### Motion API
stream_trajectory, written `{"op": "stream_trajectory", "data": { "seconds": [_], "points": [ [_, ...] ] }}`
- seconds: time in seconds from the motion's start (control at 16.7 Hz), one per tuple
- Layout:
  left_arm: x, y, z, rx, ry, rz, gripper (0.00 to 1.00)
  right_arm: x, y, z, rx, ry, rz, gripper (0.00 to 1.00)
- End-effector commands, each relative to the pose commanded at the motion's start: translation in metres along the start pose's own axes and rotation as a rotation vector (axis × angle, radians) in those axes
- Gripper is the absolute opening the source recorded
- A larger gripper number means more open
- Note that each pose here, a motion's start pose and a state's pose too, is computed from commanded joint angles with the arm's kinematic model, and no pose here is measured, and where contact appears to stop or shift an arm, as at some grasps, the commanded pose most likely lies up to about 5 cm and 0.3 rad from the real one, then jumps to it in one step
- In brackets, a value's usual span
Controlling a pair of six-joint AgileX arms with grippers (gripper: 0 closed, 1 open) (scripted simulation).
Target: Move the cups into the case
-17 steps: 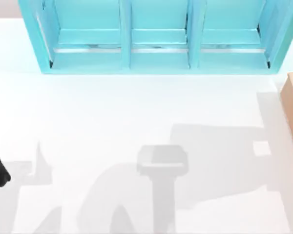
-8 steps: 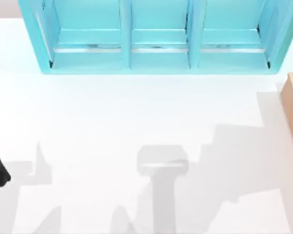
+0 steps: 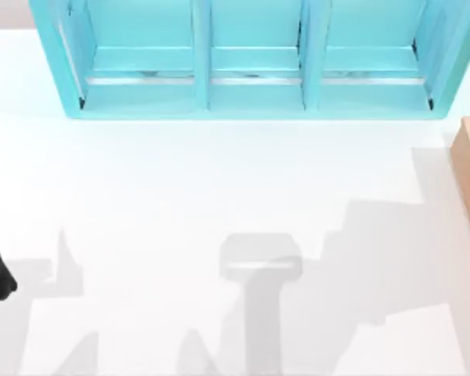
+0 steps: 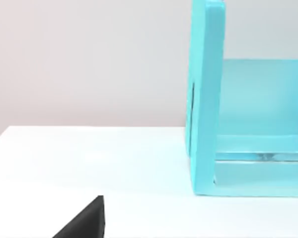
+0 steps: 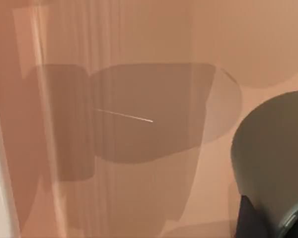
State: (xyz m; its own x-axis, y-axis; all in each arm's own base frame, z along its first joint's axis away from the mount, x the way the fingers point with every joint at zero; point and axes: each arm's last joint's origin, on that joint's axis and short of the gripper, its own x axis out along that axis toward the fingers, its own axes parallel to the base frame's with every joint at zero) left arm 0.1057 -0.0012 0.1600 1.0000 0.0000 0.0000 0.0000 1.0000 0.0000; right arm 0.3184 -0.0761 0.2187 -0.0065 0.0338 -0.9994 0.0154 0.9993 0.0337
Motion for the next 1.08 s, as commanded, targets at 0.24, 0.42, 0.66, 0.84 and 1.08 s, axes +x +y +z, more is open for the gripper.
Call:
{"op": "stream_trajectory", "data": {
  "seconds": [0.24,0.42,0.66,0.84,1.08],
  "points": [
    [0.0,0.0,0.0,0.0,0.0,0.0,1.0,0.0,0.0,0.0,0.0,0.0,0.0,0.6],
    [0.0,0.0,0.0,0.0,0.0,0.0,1.0,0.0,0.0,0.0,0.0,0.0,0.0,0.83],
    [0.0,0.0,0.0,0.0,0.0,0.0,1.0,0.0,0.0,0.0,0.0,0.0,0.0,1.0],
    [0.0,0.0,0.0,0.0,0.0,0.0,1.0,0.0,0.0,0.0,0.0,0.0,0.0,1.0],
    [0.0,0.0,0.0,0.0,0.0,0.0,1.0,-0.0002,0.0006,0.0001,-0.002,0.0,0.0,1.0]
  ]
}}
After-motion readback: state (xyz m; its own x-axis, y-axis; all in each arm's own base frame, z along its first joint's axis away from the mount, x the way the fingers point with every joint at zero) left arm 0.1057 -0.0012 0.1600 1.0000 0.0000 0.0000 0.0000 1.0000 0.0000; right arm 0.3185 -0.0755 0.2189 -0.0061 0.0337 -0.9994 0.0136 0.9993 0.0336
